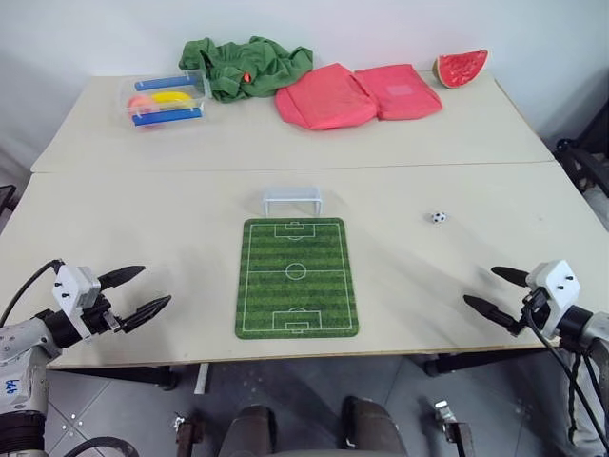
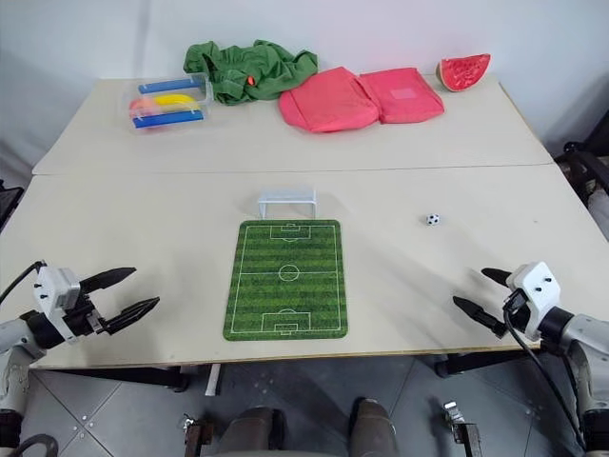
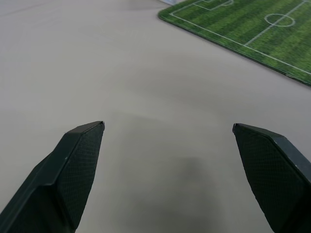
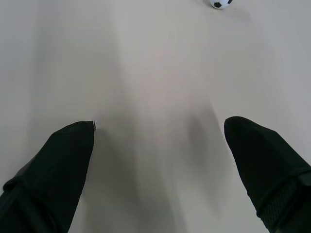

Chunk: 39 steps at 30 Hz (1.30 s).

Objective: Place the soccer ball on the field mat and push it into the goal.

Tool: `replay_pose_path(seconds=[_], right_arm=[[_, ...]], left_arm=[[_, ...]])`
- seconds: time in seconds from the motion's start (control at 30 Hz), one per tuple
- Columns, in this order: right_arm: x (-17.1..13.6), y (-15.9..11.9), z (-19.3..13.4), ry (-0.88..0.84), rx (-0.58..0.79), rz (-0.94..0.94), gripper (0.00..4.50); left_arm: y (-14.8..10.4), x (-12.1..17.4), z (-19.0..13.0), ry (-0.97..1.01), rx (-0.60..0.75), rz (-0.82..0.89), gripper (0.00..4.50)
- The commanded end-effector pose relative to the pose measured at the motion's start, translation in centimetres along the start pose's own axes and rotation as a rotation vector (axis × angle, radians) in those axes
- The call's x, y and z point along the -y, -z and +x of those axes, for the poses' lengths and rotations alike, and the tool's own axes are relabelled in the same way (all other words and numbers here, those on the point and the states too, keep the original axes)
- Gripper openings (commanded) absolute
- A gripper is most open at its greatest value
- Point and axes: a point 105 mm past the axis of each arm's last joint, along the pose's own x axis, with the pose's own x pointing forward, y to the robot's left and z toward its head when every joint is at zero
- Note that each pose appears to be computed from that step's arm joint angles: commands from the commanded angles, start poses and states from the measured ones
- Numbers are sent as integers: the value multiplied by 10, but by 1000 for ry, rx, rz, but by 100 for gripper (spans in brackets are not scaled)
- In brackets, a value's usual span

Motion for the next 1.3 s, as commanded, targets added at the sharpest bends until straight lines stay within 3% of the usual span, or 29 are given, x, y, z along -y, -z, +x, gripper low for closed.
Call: replay_pose_path(seconds=[0.03,0.13,0.3,0.5,0.8,1.07,1.3], right_arm=[[11,-16,-8,59,37,-16,449],[16,-28,-5,108,41,-9,449],[26,-75,13,159,152,36,449],[37,-115,63,145,192,85,449],[40,-105,119,108,114,68,449],[49,-93,127,151,97,70,449],[38,-74,138,113,68,160,449]], left_arm=[[-8,-9,-3,-48,7,-28,450],[-15,-13,-2,-80,34,-17,450],[-35,-17,6,-95,117,-11,450],[-60,-8,31,-33,190,37,450],[-65,4,43,-1,214,43,450],[-63,8,35,-24,206,40,450],[-62,9,35,-36,206,33,450]])
